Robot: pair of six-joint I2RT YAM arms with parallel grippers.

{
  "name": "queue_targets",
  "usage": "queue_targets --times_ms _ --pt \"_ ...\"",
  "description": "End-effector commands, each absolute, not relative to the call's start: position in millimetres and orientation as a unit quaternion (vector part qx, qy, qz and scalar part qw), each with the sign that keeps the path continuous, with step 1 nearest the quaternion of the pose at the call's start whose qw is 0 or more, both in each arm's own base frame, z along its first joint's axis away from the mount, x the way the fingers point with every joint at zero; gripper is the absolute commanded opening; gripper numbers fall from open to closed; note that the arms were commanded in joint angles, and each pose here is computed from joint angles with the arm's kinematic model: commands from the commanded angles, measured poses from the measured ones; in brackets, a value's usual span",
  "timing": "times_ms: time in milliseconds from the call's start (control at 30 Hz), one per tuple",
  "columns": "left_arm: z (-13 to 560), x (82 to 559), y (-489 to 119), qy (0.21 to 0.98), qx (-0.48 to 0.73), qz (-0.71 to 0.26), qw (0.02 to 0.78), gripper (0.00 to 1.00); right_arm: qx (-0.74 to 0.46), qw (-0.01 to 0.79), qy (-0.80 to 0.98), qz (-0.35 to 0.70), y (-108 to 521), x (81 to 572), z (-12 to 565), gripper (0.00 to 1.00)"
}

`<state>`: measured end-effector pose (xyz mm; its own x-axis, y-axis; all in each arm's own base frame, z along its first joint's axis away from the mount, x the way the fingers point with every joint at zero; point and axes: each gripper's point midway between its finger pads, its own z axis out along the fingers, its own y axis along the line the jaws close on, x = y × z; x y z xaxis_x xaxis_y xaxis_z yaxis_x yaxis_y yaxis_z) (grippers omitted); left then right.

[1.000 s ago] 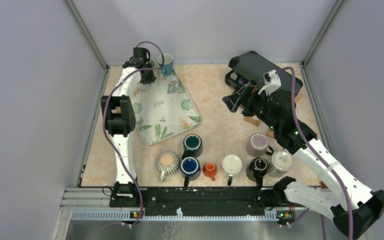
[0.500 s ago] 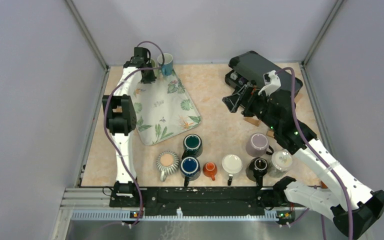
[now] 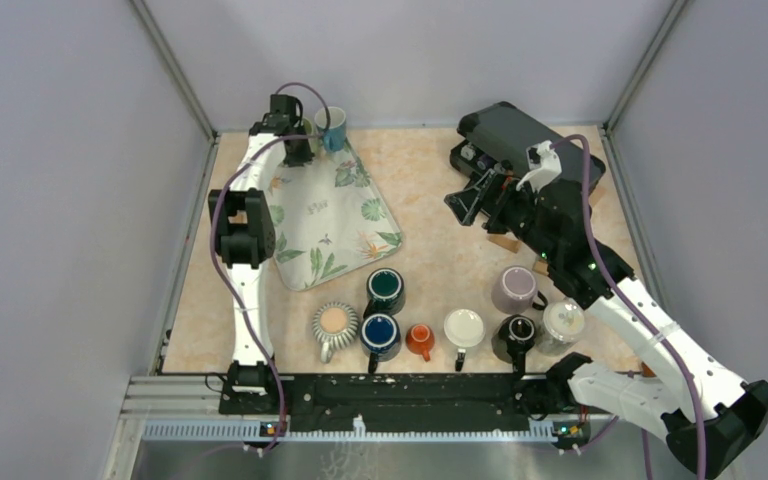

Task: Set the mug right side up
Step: Place the cup on the tray.

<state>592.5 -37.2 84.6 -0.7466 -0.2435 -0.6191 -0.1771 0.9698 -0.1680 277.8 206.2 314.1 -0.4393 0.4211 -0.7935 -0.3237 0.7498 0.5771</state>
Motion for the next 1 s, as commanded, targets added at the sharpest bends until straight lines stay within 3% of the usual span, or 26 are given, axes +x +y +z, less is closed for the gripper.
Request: queue_targets --times_ms 0,400,600,967 --pt "136.1 624.6 -40.7 0.899 -0.109 -0.069 0.418 0.29 0.022 0.534 0.764 0.361 210.0 276.5 320.0 0.99" --pt "144.5 627.7 -47.6 0.895 -0.103 -0.088 0.424 0.33 0.02 0.532 0.765 0.362 211.8 276.8 319.6 0.99" --pt "173.6 625.6 -43.2 0.885 -0.104 -0.08 0.447 0.41 0.012 0.522 0.773 0.361 215.4 277.1 313.1 0.99" --pt "238.4 571.5 -61.1 0.86 -0.091 -0.125 0.486 0.79 -0.012 0.463 0.834 0.299 218.7 285.8 267.1 0.99"
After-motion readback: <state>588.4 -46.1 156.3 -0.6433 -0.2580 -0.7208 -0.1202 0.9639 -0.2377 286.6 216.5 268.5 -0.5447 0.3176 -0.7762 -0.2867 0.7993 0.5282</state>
